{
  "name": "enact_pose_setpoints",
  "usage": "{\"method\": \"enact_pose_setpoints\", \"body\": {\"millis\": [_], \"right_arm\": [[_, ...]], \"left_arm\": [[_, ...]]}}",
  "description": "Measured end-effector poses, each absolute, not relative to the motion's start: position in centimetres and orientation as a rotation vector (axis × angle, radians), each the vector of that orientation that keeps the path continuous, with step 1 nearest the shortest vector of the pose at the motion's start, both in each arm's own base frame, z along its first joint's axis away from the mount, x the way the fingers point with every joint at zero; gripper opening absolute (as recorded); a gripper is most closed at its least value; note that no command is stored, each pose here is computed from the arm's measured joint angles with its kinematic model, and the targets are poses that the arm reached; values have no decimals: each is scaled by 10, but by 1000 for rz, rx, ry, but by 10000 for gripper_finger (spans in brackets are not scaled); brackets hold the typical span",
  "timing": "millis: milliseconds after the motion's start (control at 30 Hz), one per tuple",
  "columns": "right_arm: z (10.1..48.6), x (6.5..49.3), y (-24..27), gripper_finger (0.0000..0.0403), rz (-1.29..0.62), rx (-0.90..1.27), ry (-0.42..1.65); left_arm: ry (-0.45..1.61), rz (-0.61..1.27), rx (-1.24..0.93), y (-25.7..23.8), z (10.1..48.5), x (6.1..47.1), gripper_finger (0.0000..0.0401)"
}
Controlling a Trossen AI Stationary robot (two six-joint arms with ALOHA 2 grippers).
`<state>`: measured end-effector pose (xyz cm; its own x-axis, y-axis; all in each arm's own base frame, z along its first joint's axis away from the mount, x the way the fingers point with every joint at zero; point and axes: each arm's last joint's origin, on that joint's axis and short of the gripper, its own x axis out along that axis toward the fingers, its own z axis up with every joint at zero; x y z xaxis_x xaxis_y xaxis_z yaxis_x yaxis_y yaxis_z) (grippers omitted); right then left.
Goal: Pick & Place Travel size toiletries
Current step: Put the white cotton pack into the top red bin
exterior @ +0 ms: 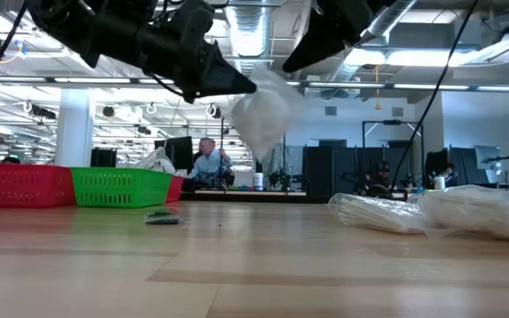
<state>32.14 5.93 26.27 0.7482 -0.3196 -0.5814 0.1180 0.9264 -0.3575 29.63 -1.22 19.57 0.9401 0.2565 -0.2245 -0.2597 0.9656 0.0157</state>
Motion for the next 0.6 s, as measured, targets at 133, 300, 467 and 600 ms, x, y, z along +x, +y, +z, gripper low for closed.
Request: {"method": "enact_pose_setpoints", "body": {"millis": [133,300,467,600], "right_arm": [[261,321,55,55,-257,-312,713],[259,320,47,81,-287,-285,732],[258,320,44,87,-301,-270,747],[258,319,47,87,-290,-274,746]], "left_arm": [[259,361,6,-9,207,285,0],[243,488,18,-1,229,264,0],[200,590,-33,19,229,230,0],[146,676,-87,34,223,201,0]]}}
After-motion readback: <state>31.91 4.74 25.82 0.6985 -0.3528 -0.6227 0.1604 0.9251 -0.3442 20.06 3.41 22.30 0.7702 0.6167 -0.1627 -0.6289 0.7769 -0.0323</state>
